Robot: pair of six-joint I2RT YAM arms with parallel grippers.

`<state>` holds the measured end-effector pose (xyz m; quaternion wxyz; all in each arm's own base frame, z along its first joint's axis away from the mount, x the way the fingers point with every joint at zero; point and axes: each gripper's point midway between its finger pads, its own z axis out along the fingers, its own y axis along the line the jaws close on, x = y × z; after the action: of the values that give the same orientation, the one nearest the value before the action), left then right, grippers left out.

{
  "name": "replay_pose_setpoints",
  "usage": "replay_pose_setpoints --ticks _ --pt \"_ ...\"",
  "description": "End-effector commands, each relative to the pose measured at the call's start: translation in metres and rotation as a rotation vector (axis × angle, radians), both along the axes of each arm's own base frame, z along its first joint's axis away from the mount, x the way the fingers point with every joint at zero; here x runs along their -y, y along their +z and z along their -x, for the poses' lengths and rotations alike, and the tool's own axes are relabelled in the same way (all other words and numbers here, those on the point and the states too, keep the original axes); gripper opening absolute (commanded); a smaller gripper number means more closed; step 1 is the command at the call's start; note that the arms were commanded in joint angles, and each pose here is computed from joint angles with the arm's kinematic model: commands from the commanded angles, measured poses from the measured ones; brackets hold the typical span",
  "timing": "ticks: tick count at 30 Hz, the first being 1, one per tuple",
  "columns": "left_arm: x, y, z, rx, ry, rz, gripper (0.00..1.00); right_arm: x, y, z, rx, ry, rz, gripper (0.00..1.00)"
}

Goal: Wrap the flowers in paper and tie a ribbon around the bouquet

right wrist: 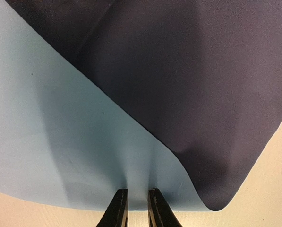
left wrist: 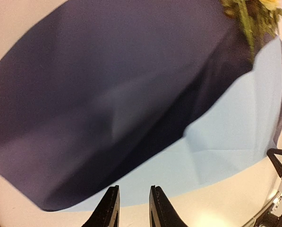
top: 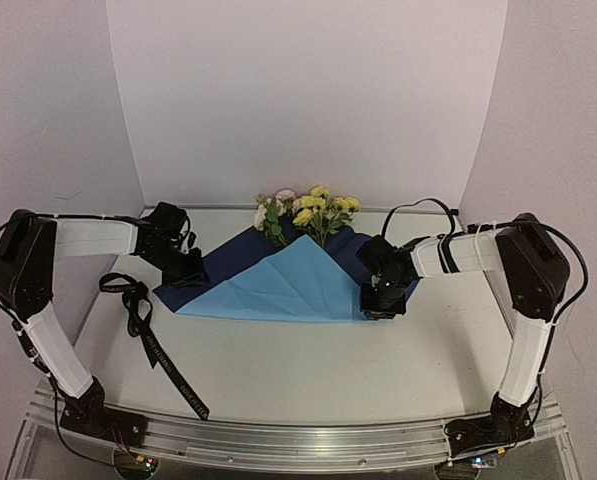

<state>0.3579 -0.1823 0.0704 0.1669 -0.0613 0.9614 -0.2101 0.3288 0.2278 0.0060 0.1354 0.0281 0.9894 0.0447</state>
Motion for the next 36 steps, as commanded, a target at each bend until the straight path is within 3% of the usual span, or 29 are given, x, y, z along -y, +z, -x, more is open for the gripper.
replay_pose_setpoints --ticks 1,7,21,36 --pt "0.04 -0.007 -0.002 -0.014 -0.065 0.042 0.23 0.006 -0.006 0.011 -0.054 -0.018 0.002 0.17" --pt "0.066 -0.033 0.013 -0.084 -0.122 0.095 0.2 0.004 -0.005 0.01 -0.051 -0.019 -0.003 0.18" --pt "0.034 -0.098 0.049 -0.258 -0.086 0.0 0.2 0.018 -0.007 0.017 -0.058 -0.037 0.015 0.18" --pt "0.015 -0.107 0.052 -0.273 -0.06 -0.027 0.19 0.051 -0.003 0.025 -0.054 -0.09 0.026 0.19"
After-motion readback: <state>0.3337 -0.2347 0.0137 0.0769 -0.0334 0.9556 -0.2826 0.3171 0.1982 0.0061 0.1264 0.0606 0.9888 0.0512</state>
